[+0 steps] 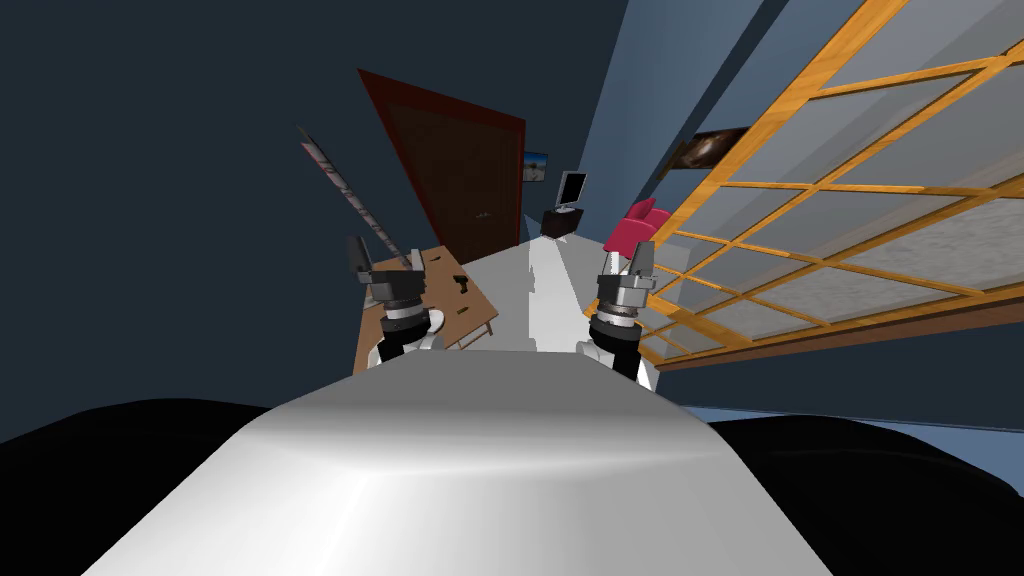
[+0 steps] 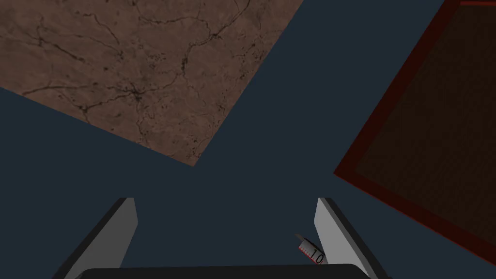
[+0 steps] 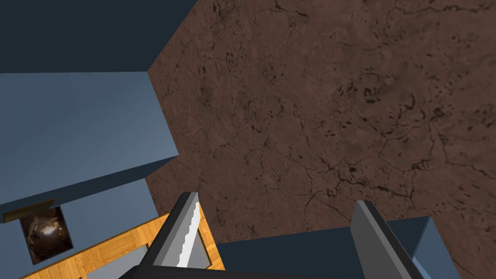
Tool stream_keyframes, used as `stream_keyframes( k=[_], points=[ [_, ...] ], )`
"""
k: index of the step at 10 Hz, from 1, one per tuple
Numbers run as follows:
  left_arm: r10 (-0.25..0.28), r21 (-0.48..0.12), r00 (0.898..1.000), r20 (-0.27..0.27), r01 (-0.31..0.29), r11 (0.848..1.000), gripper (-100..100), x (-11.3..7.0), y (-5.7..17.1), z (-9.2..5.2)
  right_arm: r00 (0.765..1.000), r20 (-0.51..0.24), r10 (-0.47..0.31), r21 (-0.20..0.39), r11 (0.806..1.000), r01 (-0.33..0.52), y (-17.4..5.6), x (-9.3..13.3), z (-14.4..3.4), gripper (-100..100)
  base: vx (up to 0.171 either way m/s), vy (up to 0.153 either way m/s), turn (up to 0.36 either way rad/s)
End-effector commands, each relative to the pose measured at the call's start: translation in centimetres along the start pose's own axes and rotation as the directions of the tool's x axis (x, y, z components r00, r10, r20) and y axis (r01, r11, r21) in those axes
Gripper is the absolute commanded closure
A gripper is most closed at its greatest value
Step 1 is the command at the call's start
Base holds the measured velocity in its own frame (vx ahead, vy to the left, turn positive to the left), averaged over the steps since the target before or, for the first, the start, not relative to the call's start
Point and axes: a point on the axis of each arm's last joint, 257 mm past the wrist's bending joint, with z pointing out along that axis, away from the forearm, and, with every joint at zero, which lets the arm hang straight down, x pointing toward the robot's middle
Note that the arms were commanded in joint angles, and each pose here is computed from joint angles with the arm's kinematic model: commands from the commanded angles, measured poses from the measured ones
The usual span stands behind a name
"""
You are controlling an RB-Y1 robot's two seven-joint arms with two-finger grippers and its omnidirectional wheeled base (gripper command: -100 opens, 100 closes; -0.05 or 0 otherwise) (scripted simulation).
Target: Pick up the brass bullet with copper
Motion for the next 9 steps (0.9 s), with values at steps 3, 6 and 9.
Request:
stream_keyframes(
  k=[3, 6, 9],
  points=[
    [0.022, -0.118, 0.999, -0.027, -0.025, 0.993, -100, -0.7, 3.6, -0.9, 1.000, 0.000, 0.000, 0.000, 1.000, 0.000, 0.0, 0.0, 0.0, 0, 0.070, -0.104, -0.008],
    [0.050, -0.258, 0.998, -0.041, -0.059, 0.964, -100, -2.4, 8.0, -2.5, 1.000, 0.000, 0.000, 0.000, 1.000, 0.000, 0.0, 0.0, 0.0, 0, 0.073, -0.116, -0.013],
    [0.076, -0.378, 0.996, -0.044, -0.087, 0.922, -100, -4.2, 11.7, -4.3, 1.000, 0.000, 0.000, 0.000, 1.000, 0.000, 0.0, 0.0, 0.0, 0, 0.077, -0.115, -0.010]
  ],
)
